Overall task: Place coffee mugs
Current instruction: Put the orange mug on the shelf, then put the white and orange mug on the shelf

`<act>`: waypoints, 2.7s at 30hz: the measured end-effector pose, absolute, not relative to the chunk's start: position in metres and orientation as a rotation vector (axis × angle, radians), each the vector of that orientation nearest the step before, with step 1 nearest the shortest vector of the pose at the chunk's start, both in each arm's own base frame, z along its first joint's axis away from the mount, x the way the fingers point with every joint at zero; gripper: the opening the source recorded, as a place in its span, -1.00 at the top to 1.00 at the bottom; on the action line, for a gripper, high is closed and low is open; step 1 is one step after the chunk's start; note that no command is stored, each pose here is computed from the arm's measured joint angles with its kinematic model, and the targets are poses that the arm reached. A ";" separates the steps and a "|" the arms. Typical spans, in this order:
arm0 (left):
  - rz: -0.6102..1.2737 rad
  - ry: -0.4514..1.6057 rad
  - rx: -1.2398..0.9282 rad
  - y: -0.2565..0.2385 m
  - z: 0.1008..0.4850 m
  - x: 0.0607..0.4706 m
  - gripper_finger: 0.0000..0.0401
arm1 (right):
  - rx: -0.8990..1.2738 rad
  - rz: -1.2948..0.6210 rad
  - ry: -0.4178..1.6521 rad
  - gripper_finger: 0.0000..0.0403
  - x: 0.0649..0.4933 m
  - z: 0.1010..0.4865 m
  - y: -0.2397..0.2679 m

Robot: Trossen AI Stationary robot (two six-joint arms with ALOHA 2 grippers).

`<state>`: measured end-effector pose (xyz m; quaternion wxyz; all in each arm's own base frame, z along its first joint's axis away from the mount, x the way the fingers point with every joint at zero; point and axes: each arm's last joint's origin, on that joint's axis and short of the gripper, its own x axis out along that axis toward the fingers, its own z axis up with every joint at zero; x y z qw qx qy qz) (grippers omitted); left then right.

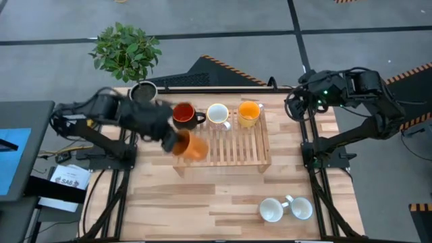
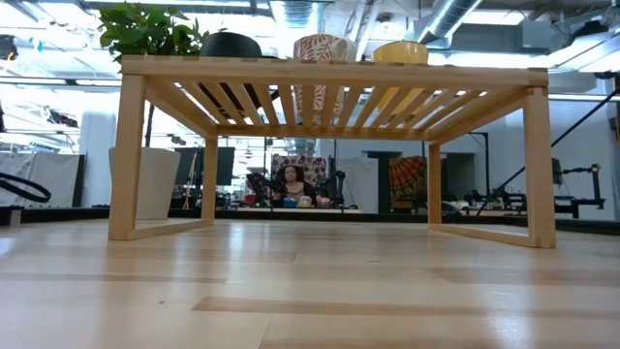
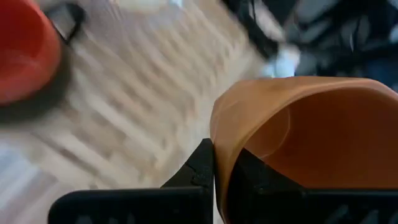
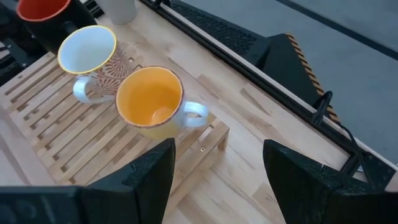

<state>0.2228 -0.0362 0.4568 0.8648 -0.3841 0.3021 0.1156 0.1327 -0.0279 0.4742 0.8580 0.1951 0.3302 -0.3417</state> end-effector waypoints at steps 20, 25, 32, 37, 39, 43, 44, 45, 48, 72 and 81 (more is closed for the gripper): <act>0.718 0.951 -0.836 -0.032 0.389 0.262 0.99 | 0.401 -0.730 0.720 -0.34 0.141 0.471 -0.030; 0.761 1.005 -0.782 -0.033 0.376 0.274 0.95 | 0.401 -0.733 0.719 -0.34 0.141 0.471 -0.030; 0.813 0.996 -0.744 -0.028 0.374 0.274 0.93 | 0.401 -0.732 0.719 -0.34 0.141 0.471 -0.030; 0.794 1.009 -0.734 -0.029 0.373 0.274 0.92 | 0.401 -0.732 0.719 -0.34 0.141 0.471 -0.030; 0.792 1.011 -0.734 -0.028 0.373 0.275 0.92 | 0.401 -0.732 0.719 -0.34 0.141 0.471 -0.030; 0.789 1.019 -0.736 -0.025 0.373 0.275 0.92 | 0.401 -0.732 0.719 -0.34 0.141 0.471 -0.030; 0.786 1.022 -0.733 -0.025 0.373 0.275 0.91 | 0.401 -0.732 0.719 -0.34 0.141 0.471 -0.030; 0.787 1.023 -0.734 -0.023 0.373 0.275 0.90 | 0.401 -0.732 0.719 -0.34 0.141 0.471 -0.030; 0.792 1.021 -0.739 -0.020 0.373 0.276 0.84 | 0.401 -0.732 0.719 -0.34 0.141 0.471 -0.030; 0.724 0.769 -0.698 0.002 0.429 0.219 0.18 | 0.413 -0.729 0.718 -0.34 0.141 0.471 -0.029; 0.480 0.268 -0.355 -0.013 0.471 0.175 0.18 | 0.450 -0.613 0.694 -0.34 0.147 0.474 -0.024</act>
